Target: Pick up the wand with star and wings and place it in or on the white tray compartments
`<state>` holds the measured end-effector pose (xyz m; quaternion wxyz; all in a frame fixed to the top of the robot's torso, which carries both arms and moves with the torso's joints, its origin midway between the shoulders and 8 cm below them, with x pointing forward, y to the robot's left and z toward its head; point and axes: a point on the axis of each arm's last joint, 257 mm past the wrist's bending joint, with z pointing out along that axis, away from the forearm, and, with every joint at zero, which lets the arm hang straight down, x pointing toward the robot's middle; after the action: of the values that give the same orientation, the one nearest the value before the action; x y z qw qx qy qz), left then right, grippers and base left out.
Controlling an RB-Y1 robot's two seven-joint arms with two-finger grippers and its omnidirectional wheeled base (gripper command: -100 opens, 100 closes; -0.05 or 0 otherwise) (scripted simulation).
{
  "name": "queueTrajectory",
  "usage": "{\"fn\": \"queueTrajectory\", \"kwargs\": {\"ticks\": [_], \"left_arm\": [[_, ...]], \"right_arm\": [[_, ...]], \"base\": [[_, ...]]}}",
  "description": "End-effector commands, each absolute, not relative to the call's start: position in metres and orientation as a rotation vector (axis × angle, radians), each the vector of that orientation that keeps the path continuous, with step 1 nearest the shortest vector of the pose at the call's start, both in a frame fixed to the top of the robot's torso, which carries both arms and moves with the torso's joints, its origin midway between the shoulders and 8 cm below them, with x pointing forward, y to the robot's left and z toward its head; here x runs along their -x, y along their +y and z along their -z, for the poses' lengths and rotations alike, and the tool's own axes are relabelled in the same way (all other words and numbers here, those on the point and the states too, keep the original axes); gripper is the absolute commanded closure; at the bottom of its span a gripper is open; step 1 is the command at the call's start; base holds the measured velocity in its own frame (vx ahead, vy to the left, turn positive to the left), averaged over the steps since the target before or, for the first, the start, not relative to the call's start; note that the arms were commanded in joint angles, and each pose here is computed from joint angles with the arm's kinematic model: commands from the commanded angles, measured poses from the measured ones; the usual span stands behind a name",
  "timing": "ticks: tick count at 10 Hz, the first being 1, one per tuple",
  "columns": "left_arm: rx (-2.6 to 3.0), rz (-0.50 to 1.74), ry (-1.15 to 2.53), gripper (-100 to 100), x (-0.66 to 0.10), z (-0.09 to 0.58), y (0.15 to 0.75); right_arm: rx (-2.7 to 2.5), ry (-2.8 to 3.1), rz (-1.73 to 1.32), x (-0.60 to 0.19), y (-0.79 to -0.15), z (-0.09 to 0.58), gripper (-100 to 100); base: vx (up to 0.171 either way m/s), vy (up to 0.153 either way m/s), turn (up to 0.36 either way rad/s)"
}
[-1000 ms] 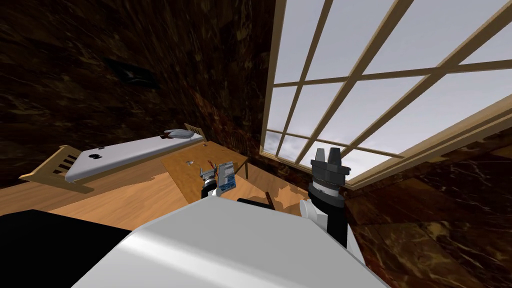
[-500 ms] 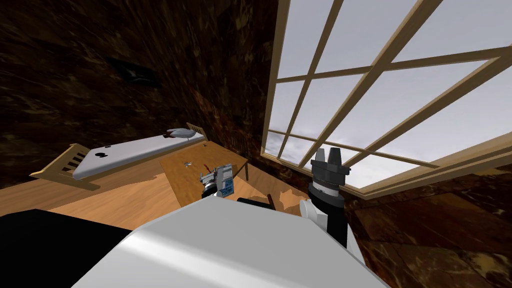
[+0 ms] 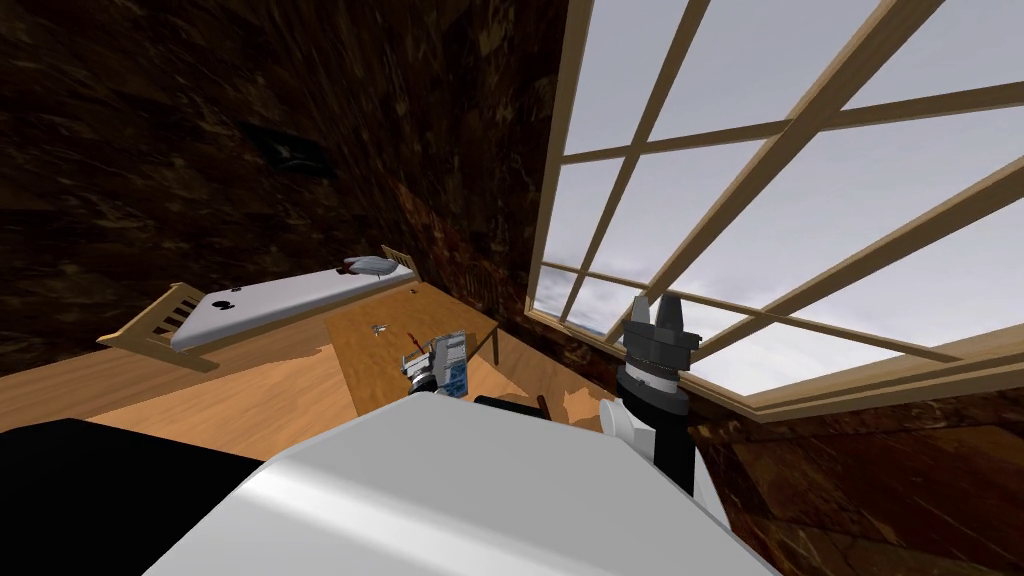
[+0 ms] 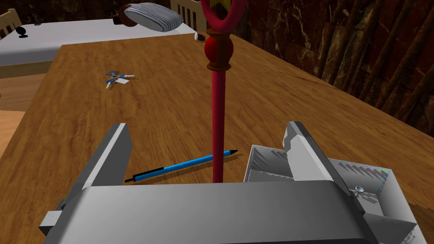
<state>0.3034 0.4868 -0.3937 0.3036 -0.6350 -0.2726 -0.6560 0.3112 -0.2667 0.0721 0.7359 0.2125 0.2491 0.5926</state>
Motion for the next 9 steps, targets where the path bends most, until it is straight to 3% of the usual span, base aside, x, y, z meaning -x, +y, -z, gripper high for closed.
{"fn": "queueTrajectory", "kwargs": {"ticks": [1,2,3,4,5,6,9], "left_arm": [[1.7,1.718,-0.766,-100,-0.297,0.407,0.476],[1.695,1.725,-0.749,-100,-0.3,0.402,0.48],[1.695,1.724,-0.752,0,-0.299,0.403,0.48],[1.693,1.737,-0.745,-100,-0.314,0.395,0.484],[1.689,1.734,-0.751,-100,-0.307,0.397,0.482],[1.692,1.733,-0.748,100,-0.308,0.397,0.482],[1.691,1.735,-0.75,100,-0.308,0.396,0.482]], "right_arm": [[-0.467,0.547,-1.302,-0.311,-0.267,-0.072,0],[-0.467,0.547,-1.302,-0.311,-0.267,-0.072,0],[-0.467,0.547,-1.302,-0.311,-0.267,-0.072,0],[-0.467,0.547,-1.302,-0.311,-0.267,-0.072,0],[-0.467,0.547,-1.302,-0.311,-0.267,-0.072,0],[-0.467,0.547,-1.302,-0.311,-0.267,-0.072,0],[-0.467,0.547,-1.302,-0.311,-0.267,-0.072,0]], "base": [[0.088,0.035,0.052],[0.039,0.015,0.004],[0.008,0.002,-0.001],[0.004,0.026,0.065],[0.003,0.016,0.011],[0.0,0.0,0.0],[0.0,0.0,0.0]]}}
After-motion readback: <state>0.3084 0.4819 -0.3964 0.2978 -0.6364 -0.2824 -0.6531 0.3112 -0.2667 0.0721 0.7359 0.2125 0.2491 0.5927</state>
